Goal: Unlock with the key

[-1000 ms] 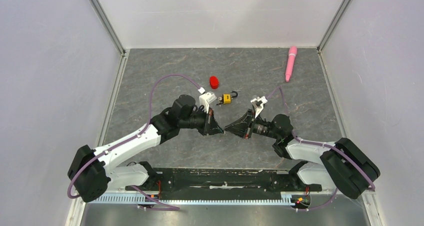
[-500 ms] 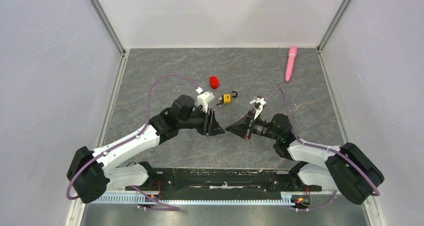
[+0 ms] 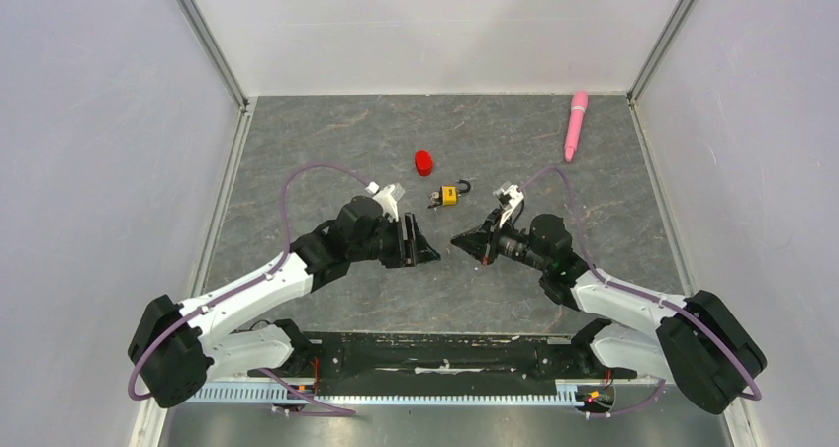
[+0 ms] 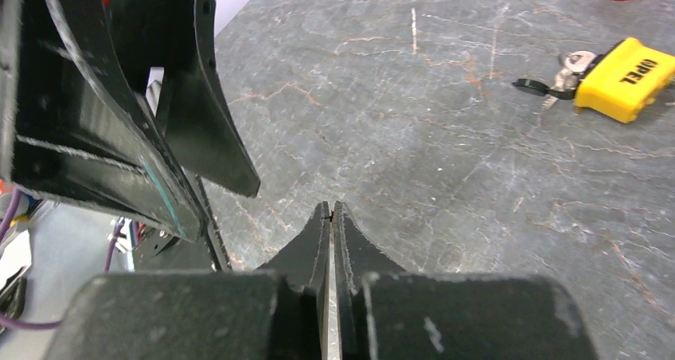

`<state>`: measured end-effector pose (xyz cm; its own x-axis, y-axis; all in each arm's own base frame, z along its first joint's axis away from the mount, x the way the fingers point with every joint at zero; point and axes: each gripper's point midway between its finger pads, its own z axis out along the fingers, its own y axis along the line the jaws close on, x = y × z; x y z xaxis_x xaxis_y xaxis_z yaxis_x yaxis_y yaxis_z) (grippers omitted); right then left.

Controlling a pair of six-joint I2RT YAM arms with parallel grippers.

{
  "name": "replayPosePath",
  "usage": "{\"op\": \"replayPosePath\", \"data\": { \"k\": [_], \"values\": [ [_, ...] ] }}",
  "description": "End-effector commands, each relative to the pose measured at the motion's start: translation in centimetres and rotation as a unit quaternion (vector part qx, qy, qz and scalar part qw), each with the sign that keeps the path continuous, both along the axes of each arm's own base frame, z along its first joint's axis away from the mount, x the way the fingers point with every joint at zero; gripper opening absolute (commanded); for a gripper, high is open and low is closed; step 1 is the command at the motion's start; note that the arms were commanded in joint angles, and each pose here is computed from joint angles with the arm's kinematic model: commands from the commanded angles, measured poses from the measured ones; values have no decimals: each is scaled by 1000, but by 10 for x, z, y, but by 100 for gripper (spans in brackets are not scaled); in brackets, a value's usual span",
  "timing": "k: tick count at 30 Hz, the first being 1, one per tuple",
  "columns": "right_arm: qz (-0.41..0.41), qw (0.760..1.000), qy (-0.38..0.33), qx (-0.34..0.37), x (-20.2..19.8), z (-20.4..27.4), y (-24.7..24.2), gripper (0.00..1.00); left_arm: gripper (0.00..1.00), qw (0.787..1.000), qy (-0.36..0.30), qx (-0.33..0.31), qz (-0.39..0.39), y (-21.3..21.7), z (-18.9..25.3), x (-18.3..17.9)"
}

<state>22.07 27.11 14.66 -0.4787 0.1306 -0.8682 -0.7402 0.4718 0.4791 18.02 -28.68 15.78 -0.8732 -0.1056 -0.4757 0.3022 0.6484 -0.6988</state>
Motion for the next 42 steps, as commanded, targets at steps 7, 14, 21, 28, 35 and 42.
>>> {"op": "replayPosePath", "data": {
  "k": [7, 14, 21, 28, 35, 42],
  "values": [
    [-69, 997, 33, 4, 28, 12, 0, 0, 64, 996, 31, -23, 85, 4, -11, 11],
    [-78, 994, 67, 31, 31, 25, 9, 0, 64, 996, -38, 45, 74, -3, -29, 16],
    [-87, 989, 104, 58, 26, 36, 11, 0, 63, 964, -206, 150, 80, -10, -28, 39],
    [-89, 986, 113, 86, 21, 54, 11, 0, 60, 938, -309, 132, 84, -31, -16, 53],
    [-88, 984, 120, 101, 16, 63, 9, 0, 52, 923, -349, 121, 105, -39, -18, 65],
    [-100, 983, 123, 94, 12, 61, 1, 0, 10, 903, -384, 159, 106, -22, -16, 68]
  ]
}}
